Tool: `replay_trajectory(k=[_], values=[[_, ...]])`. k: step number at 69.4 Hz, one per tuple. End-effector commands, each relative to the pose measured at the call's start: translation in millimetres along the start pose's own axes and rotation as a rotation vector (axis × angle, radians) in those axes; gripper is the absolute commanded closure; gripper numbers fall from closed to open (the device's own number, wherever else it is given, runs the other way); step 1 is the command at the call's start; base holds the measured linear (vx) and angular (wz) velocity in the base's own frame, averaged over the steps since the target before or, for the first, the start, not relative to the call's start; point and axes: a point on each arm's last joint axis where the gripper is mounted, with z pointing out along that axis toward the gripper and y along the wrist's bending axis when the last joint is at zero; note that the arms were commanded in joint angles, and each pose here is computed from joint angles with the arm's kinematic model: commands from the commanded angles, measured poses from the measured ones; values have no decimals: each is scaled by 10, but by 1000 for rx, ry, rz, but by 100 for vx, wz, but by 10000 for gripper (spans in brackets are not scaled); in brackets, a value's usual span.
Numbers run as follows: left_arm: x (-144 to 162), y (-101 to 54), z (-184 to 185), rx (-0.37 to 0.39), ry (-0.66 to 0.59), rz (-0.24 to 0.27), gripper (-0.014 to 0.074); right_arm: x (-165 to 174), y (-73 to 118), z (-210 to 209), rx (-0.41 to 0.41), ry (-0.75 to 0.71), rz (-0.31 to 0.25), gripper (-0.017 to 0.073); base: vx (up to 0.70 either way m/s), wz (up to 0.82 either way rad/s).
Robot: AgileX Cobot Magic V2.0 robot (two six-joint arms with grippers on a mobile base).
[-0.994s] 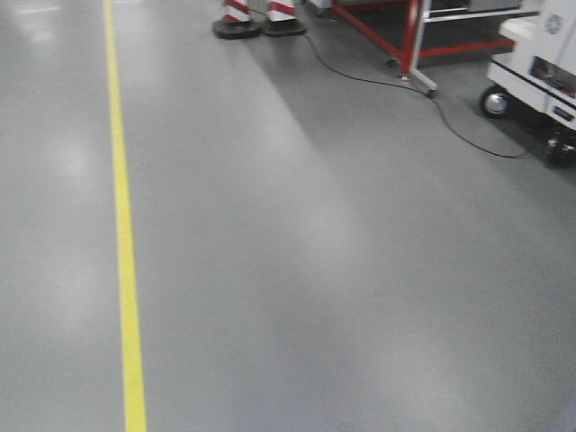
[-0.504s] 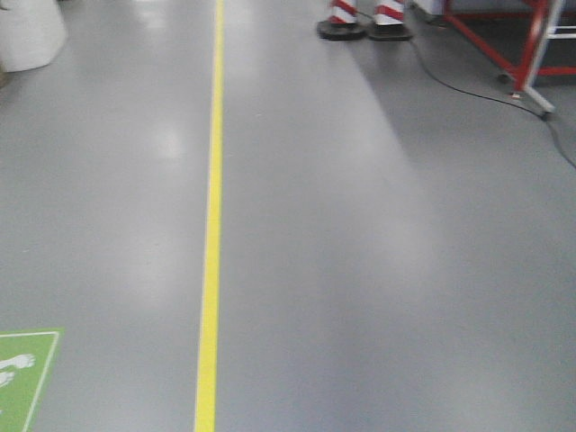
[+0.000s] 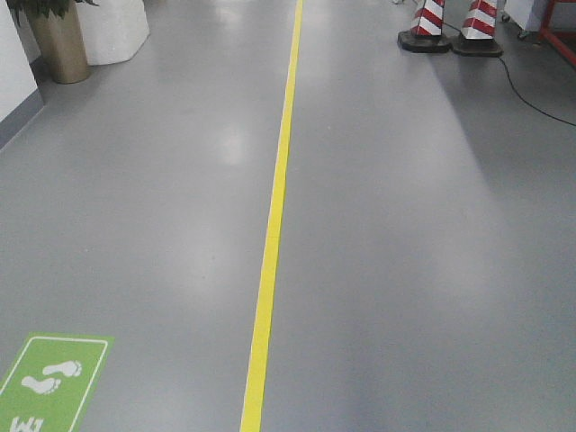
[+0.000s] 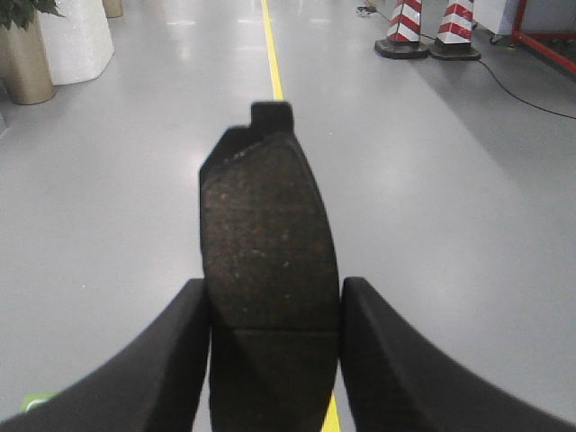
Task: Move and align brake pads A on conveyor
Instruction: 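Turn the base away from the table holding both pads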
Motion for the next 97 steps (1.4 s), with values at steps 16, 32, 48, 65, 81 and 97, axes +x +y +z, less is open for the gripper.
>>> replay_trajectory(k=[16,32,48,65,81,97], values=[[-182,-2,-25,0,-123,-13,600,-187,8,-27,-10,-122,-14,564,41,0],[-182,-2,-25,0,-123,-13,600,-187,9,-27,-11,-122,-14,564,49,-13],[-182,-2,-25,0,-123,-13,600,-188,9,-28,-11,-123,-14,564,55,-22],[-182,-2,-25,0,-123,-13,600,-188,9,-28,-11,-123,-14,564,60,-16],[-182,-2,-25,0,-123,-13,600,-188,9,-28,-11,-123,-14,564,64,-3],[-182,-2,-25,0,-123,-13,600,-188,9,-28,-11,-123,-14,564,67,4]])
